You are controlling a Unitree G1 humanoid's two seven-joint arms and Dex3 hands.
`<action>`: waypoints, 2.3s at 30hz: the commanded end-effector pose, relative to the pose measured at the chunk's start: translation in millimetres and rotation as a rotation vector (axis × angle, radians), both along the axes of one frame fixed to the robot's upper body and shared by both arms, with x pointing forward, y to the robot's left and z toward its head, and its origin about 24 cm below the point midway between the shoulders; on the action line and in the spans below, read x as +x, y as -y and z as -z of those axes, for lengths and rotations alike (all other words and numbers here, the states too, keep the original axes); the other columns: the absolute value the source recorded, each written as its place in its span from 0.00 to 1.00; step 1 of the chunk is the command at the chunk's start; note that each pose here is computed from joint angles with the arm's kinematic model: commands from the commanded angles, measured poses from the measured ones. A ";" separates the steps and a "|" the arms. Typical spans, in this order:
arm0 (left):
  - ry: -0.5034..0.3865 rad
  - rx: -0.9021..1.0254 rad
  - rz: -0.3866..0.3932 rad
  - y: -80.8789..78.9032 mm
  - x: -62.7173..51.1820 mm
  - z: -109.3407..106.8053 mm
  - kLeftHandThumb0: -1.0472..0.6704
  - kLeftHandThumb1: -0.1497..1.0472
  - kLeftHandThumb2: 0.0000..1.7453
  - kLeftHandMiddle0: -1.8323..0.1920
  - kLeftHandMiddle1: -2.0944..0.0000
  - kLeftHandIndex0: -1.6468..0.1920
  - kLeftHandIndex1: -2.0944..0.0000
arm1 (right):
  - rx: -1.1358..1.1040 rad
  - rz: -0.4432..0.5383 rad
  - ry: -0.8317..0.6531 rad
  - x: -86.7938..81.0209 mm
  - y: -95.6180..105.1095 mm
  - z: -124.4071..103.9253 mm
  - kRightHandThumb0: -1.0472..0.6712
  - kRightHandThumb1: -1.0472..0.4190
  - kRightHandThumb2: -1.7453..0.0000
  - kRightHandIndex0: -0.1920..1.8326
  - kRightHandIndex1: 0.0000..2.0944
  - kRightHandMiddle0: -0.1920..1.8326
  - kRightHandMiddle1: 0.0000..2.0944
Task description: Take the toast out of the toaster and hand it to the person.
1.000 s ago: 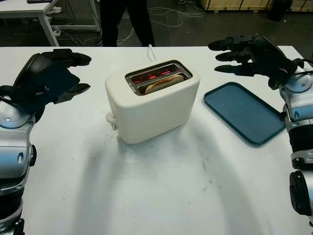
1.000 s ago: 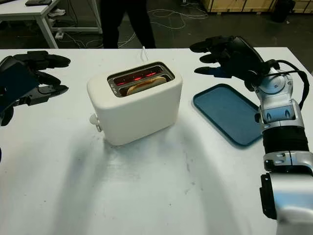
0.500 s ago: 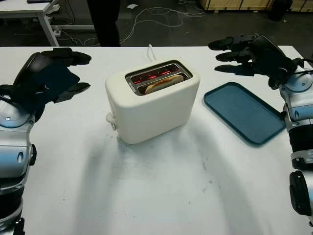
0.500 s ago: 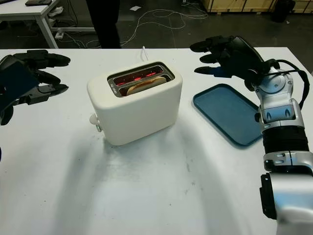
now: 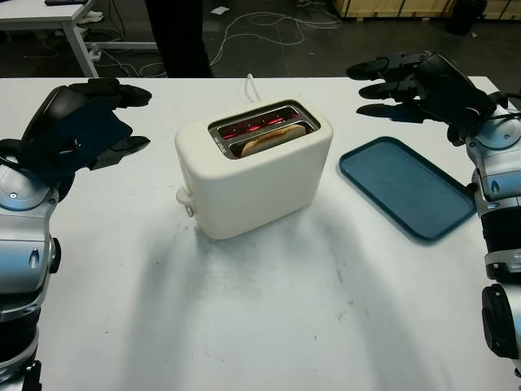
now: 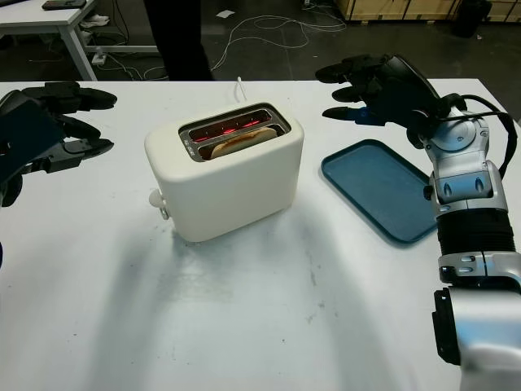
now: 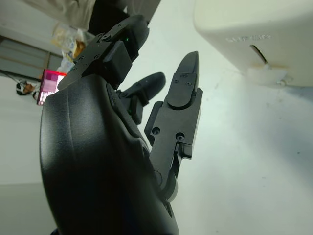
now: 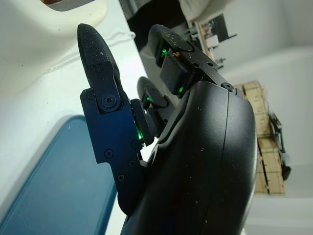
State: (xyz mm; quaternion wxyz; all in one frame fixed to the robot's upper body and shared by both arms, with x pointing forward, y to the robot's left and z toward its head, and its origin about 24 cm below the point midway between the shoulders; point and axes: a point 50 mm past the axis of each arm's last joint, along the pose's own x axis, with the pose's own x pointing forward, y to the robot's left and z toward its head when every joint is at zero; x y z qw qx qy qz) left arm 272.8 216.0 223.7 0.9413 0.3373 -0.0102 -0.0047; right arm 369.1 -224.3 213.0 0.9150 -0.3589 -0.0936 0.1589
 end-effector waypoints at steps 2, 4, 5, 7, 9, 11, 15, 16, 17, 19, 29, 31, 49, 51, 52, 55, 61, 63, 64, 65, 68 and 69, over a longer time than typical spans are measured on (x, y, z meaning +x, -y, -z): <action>0.009 0.004 -0.007 1.3 0.2 -3.2 0.53 0.89 0.04 0.76 0.49 0.61 0.86 | 0.003 0.000 0.000 -0.6 -0.8 0.3 0.27 0.12 1.00 0.44 0.02 0.42 0.00; 0.011 0.009 -0.003 1.1 0.0 -3.0 0.53 0.89 0.04 0.76 0.49 0.61 0.86 | 0.000 0.002 0.001 -0.9 -1.1 0.2 0.27 0.12 1.00 0.44 0.02 0.42 0.00; 0.012 0.011 -0.002 1.2 -0.1 -3.0 0.53 0.89 0.04 0.76 0.49 0.61 0.86 | 0.000 0.002 0.001 -1.0 -1.1 0.2 0.27 0.12 1.00 0.44 0.02 0.42 0.00; 0.013 0.010 -0.003 1.2 -0.4 -3.2 0.53 0.89 0.04 0.76 0.49 0.61 0.86 | 0.004 0.007 -0.007 -0.9 -1.0 0.3 0.26 0.12 1.00 0.44 0.02 0.42 0.00; 0.013 0.010 -0.005 1.0 -0.5 -3.0 0.54 0.89 0.04 0.76 0.49 0.61 0.86 | 0.002 0.007 -0.008 -1.2 -0.7 0.6 0.26 0.12 1.00 0.44 0.02 0.41 0.00; 0.012 0.016 -0.006 0.4 -0.5 -2.4 0.54 0.89 0.04 0.76 0.49 0.60 0.86 | -0.006 0.001 0.001 -1.4 -0.2 1.2 0.26 0.11 1.00 0.44 0.02 0.42 0.00; 0.011 0.008 -0.009 -0.2 -0.8 -2.1 0.53 0.89 0.04 0.76 0.49 0.61 0.86 | 0.000 -0.009 0.000 -1.6 0.8 2.2 0.26 0.11 1.00 0.44 0.01 0.41 0.00; 0.012 0.010 -0.011 -0.2 -1.0 -2.1 0.53 0.89 0.04 0.76 0.49 0.61 0.86 | 0.003 -0.010 0.001 -1.6 1.0 2.4 0.25 0.11 1.00 0.44 0.01 0.41 0.00; 0.012 0.011 -0.012 -0.1 -1.1 -2.1 0.53 0.89 0.04 0.76 0.49 0.60 0.86 | 0.005 -0.011 0.002 -1.5 1.0 2.5 0.25 0.11 1.00 0.44 0.01 0.41 0.00; 0.014 0.012 -0.012 -0.2 -1.2 -1.9 0.54 0.89 0.04 0.75 0.49 0.60 0.86 | 0.010 -0.013 0.001 -1.3 1.0 2.6 0.26 0.11 1.00 0.44 0.01 0.41 0.00; 0.012 -0.003 -0.005 -1.0 -1.7 -0.9 0.52 0.89 0.05 0.76 0.50 0.61 0.86 | 0.015 -0.019 -0.001 -0.3 0.4 4.2 0.27 0.11 1.00 0.44 0.01 0.41 0.00; 0.009 -0.003 -0.006 -1.0 -1.9 -0.9 0.52 0.89 0.05 0.77 0.50 0.61 0.86 | 0.016 -0.017 -0.003 -0.1 0.3 4.6 0.26 0.11 1.00 0.44 0.01 0.41 0.00; 0.014 0.003 -0.009 -0.9 -2.0 -0.7 0.52 0.89 0.05 0.76 0.50 0.61 0.86 | 0.020 -0.022 -0.001 -0.2 -1.0 3.6 0.28 0.12 1.00 0.45 0.01 0.41 0.00; 0.015 0.005 -0.008 -0.7 -2.0 -1.2 0.52 0.89 0.05 0.76 0.50 0.61 0.86 | 0.019 -0.025 0.001 -0.5 -0.6 3.4 0.28 0.11 1.00 0.44 0.01 0.41 0.00; 0.015 0.004 -0.008 -0.6 -2.0 -1.5 0.53 0.89 0.05 0.76 0.50 0.60 0.86 | 0.018 -0.027 0.002 -0.6 -0.4 3.4 0.28 0.11 1.00 0.44 0.01 0.41 0.00; 0.012 -0.001 -0.006 -0.6 -1.7 -2.1 0.53 0.89 0.05 0.76 0.50 0.61 0.86 | 0.011 -0.028 0.007 -0.8 -0.3 3.0 0.28 0.11 1.00 0.44 0.01 0.41 0.00; 0.016 0.005 -0.004 -0.3 -1.1 -2.2 0.53 0.89 0.05 0.76 0.49 0.61 0.86 | 0.010 -0.021 0.003 -0.9 -0.2 2.5 0.28 0.11 1.00 0.44 0.01 0.41 0.00; 0.018 0.005 -0.002 -0.3 -1.0 -2.4 0.53 0.89 0.05 0.76 0.49 0.60 0.86 | 0.015 -0.023 0.004 -0.7 -0.3 2.7 0.28 0.11 1.00 0.44 0.01 0.41 0.00; 0.018 0.005 -0.002 -0.4 -1.0 -2.4 0.53 0.89 0.05 0.76 0.49 0.60 0.86 | 0.016 -0.021 0.004 -0.6 -0.3 2.7 0.28 0.11 1.00 0.44 0.01 0.41 0.00; 0.018 0.003 -0.003 -0.4 -1.0 -2.5 0.53 0.89 0.05 0.76 0.49 0.60 0.86 | 0.012 -0.019 0.005 -1.0 -0.5 2.4 0.28 0.11 1.00 0.45 0.01 0.41 0.00; 0.015 0.002 -0.005 -0.3 -1.0 -2.5 0.52 0.89 0.05 0.76 0.49 0.61 0.86 | 0.010 -0.021 0.007 -1.4 -1.4 2.1 0.28 0.11 1.00 0.45 0.01 0.41 0.00; 0.014 0.004 -0.006 -0.3 -1.1 -2.5 0.52 0.89 0.04 0.76 0.49 0.61 0.86 | 0.006 -0.023 0.009 -1.3 -1.5 2.2 0.29 0.11 1.00 0.45 0.01 0.41 0.00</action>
